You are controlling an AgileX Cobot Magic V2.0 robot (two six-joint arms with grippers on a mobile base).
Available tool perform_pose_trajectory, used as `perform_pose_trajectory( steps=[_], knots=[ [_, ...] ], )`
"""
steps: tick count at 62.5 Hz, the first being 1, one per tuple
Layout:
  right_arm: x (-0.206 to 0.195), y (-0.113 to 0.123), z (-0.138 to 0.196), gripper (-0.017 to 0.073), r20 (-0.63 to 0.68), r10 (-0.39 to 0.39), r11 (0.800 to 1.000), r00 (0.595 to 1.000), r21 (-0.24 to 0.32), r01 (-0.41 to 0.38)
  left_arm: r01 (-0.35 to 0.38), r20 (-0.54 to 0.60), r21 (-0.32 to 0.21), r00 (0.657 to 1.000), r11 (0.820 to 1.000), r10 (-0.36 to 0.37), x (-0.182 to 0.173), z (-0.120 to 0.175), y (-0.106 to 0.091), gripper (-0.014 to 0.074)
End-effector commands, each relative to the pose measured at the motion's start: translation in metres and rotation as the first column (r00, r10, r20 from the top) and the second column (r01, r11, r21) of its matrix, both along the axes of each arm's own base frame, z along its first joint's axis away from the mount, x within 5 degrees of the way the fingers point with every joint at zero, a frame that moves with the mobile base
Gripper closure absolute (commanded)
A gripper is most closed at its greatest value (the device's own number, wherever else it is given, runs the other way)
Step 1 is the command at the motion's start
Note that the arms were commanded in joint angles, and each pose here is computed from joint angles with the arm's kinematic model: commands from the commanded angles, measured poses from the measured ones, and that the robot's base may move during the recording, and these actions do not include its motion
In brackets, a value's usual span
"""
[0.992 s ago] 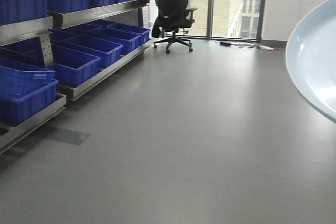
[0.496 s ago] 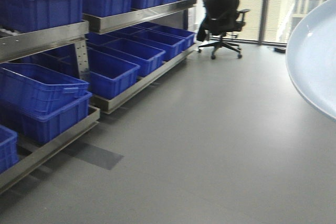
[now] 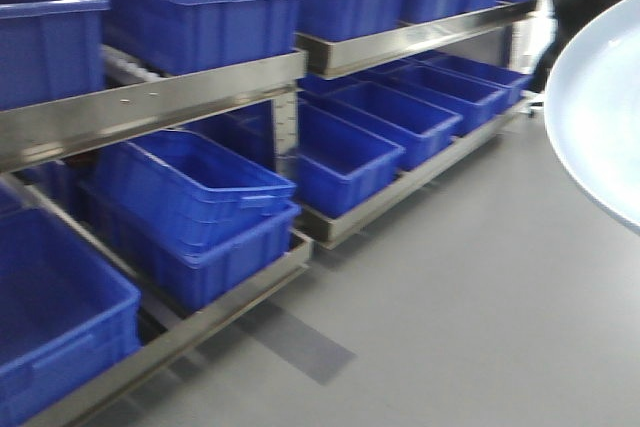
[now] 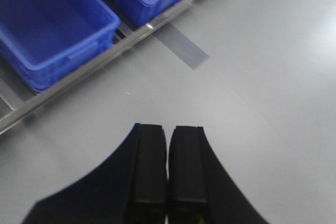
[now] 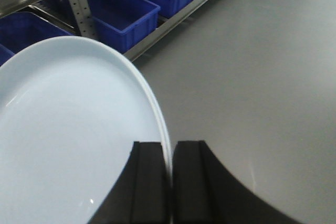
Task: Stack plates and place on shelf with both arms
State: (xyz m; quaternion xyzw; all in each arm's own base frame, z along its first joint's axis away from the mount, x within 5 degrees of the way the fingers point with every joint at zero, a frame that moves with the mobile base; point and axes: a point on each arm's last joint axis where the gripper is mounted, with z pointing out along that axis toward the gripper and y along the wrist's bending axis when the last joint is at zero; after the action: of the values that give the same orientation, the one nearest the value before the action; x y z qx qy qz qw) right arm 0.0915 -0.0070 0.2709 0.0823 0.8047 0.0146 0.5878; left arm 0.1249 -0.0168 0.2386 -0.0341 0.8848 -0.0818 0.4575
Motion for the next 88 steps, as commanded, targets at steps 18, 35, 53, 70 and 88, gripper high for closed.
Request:
perform_pose_trajectory(
  steps=[18, 35, 53, 70, 88],
  knots=[
    [0.0028, -0.0002, 0.0196, 0.0536, 0.133, 0.003, 1.000, 0.991, -0.019, -0.001, -0.004, 0.102, -0.020, 0.995, 1.000, 0.006, 0.0052, 0.0157, -0.0006, 0.0497],
    [0.0028, -0.0002, 0.0196, 0.0536, 0.133, 0.003, 1.000, 0.991, -0.019, -0.001, -0.004, 0.102, -0.020, 0.995, 1.000, 0.006, 0.0052, 0.0157, -0.0006, 0.0497],
    [0.0028, -0.0002, 0.0196, 0.0536, 0.133, 0.003, 1.000, 0.991, -0.019, -0.001, -0.004, 0.102, -0.020, 0.995, 1.000, 0.006, 0.0052, 0.0157, -0.0006, 0.0497],
    [0.0028, -0.0002, 0.0196, 0.0536, 0.133, 0.003, 1.000, 0.991, -0.019, -0.001, -0.004, 0.102, -0.020, 0.995, 1.000, 0.006, 0.0052, 0.0157, -0.0006, 0.0497],
    [0.0028, -0.0002, 0.0196, 0.0536, 0.133, 0.003, 1.000, 0.991, -0.019, -0.001, -0.004, 0.102, -0.020, 0.995, 1.000, 0.006, 0.0052, 0.0157, -0.0006, 0.0497]
  ],
)
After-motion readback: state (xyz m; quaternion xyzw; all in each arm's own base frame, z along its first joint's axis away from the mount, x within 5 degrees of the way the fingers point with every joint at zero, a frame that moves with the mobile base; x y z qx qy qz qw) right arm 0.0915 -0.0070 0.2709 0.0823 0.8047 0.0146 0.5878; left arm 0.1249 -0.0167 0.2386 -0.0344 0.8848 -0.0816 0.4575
